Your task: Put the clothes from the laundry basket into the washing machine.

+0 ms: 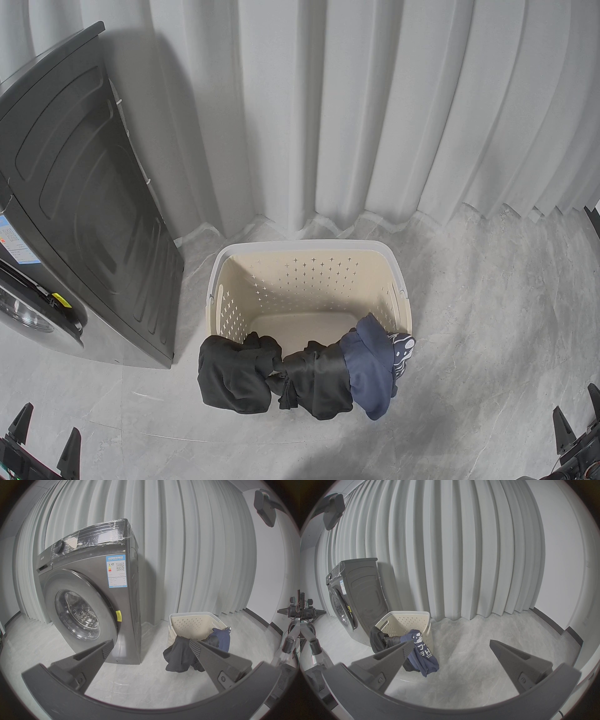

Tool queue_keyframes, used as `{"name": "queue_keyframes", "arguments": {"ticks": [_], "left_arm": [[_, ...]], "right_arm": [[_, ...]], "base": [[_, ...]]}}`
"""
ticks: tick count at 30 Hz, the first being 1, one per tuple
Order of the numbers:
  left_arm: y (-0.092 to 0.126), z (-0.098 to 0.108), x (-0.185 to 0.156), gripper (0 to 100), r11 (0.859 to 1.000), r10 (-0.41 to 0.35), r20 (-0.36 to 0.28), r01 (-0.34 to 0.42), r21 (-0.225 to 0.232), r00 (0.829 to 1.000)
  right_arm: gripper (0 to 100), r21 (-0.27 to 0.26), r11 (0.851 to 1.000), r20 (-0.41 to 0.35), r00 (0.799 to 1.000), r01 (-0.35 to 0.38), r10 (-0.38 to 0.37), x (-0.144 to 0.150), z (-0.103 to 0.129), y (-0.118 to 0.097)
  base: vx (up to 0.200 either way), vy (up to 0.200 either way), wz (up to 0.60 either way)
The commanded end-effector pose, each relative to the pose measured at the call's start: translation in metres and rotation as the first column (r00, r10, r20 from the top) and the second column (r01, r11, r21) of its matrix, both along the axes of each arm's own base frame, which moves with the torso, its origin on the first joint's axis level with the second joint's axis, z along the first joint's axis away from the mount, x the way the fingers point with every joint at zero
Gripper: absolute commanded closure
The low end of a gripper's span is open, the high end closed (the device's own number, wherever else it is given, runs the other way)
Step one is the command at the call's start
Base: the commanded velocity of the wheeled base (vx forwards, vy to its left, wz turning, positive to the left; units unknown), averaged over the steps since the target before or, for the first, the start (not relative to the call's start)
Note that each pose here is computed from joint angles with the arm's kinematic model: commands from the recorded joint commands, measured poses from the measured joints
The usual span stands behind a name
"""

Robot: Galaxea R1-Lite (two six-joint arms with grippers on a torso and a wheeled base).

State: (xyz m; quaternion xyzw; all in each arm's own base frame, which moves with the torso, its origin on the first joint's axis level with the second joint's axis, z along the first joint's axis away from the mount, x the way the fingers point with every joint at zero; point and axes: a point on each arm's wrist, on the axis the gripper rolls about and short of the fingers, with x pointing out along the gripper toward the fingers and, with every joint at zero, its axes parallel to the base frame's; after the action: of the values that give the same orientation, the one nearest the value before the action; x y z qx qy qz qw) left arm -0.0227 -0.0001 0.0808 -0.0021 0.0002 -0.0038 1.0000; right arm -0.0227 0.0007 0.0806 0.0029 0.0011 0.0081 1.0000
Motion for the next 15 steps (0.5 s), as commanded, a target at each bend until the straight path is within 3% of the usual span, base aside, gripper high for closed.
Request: {"name": "queue_keyframes", "arguments": {"ticks": [1,3,9,15], "left_arm": [[0.0,-0.0052,0.0004,0,1.0,0.0,-0.006,0.0,0.0,1.0],[0.0,-0.0052,0.0004,0,1.0,0.0,-0.006,0.0,-0.002,1.0],[0.0,-0.0052,0.0004,0,1.0,0.0,-0.006,0.0,0.0,1.0],[0.0,-0.0052,0.0004,0,1.0,0.0,-0.006,0.0,0.0,1.0]], "right_arm": [[0,0.0,1.0,-0.013,1.0,-0.001,0.001,0.001,-0.005,0.0],[0,0.0,1.0,-0.013,1.0,-0.001,0.001,0.001,-0.005,0.0],[0,-0.001,1.0,-0.013,1.0,-0.001,0.001,0.001,-0.005,0.0],[0,0.0,1.0,-0.013,1.0,0.001,-0.001,0.001,-0.005,0.0]], "base": [[0.0,0.0,0.0],[0.0,0.0,0.0],[0.2,0.0,0.0],[0.0,0.0,0.0]]}}
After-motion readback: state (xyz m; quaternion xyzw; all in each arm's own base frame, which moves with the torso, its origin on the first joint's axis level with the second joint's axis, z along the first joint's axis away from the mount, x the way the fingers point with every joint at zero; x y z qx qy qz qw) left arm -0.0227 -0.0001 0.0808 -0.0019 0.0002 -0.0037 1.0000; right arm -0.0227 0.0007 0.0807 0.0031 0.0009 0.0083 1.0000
